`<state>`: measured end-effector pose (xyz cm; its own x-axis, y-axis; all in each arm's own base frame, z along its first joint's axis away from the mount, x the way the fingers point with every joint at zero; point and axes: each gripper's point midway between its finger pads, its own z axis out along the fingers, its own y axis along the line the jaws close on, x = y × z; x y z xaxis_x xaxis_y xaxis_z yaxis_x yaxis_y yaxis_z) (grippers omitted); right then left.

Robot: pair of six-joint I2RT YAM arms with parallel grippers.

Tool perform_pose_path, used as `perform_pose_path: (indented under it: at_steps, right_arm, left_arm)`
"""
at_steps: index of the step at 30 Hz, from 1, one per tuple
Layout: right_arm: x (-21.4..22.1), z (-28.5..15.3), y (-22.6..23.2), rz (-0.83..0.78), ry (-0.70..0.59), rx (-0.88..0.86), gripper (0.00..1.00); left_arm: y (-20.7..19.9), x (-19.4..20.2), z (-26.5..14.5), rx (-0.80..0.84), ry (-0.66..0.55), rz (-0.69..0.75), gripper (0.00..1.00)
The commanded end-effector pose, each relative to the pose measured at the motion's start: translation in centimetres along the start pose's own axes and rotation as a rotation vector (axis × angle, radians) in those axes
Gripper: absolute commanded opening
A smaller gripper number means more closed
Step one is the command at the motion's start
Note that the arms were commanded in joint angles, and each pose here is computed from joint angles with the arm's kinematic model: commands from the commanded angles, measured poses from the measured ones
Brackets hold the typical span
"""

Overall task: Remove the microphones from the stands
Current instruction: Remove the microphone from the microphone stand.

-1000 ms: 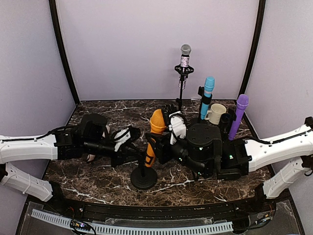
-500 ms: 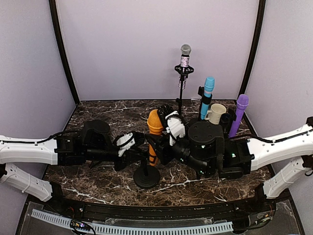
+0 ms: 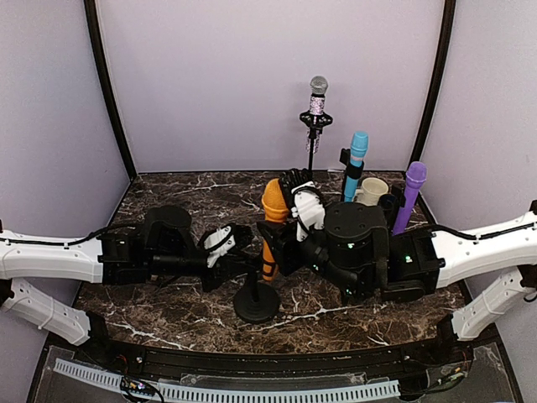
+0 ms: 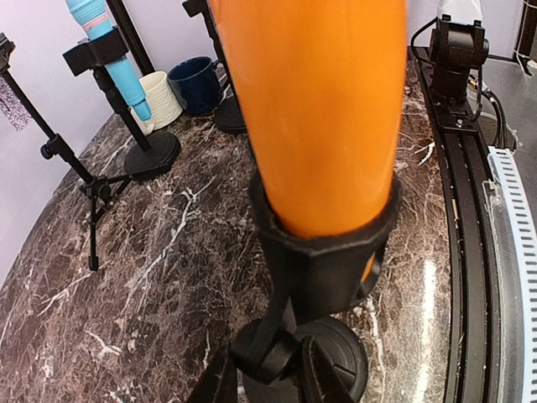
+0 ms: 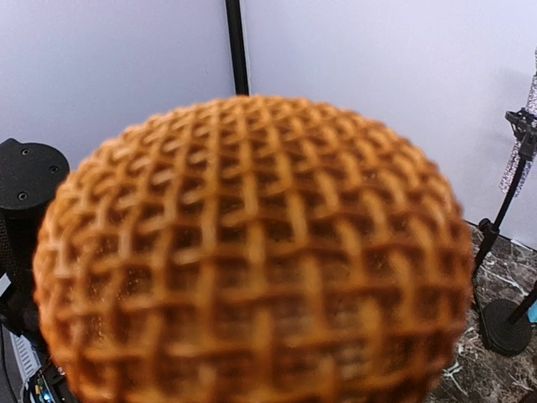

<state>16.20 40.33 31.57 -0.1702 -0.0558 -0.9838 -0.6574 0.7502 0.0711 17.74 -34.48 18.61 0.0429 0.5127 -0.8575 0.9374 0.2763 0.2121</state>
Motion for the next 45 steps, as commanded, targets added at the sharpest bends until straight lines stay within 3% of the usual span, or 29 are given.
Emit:
perform_pose_path:
  at_steps: [1, 38, 40, 43, 45]
  right_arm:
    - [-9.7, -2.5, -4.2, 0.293, -0.257, 0.187, 0.0]
    - [-11.1, -4.1, -4.3, 0.327, -0.292, 0.105, 0.0]
    - [-11.0, -4.2, -4.3, 0.325, -0.287, 0.097, 0.0]
    - [-11.3, -4.2, -4.7, 0.329, -0.282, 0.068, 0.0]
    - [-11.4, -4.1, -5.0, 0.331, -0.271, 0.042, 0.0]
  left_arm:
    - [-1.5, 4.7, 0.4, 0.046, 0.168, 0.049, 0.0]
    - [-1.9, 5.3, 1.3, 0.07, 0.203, 0.007, 0.0]
    - [-1.2, 4.3, 1.2, 0.039, 0.183, -0.018, 0.11]
    - [-0.1, 1.2, 0.1, -0.006, 0.088, -0.047, 0.49]
    - [0.8, -1.5, -1.2, -0.041, 0.01, -0.056, 0.63]
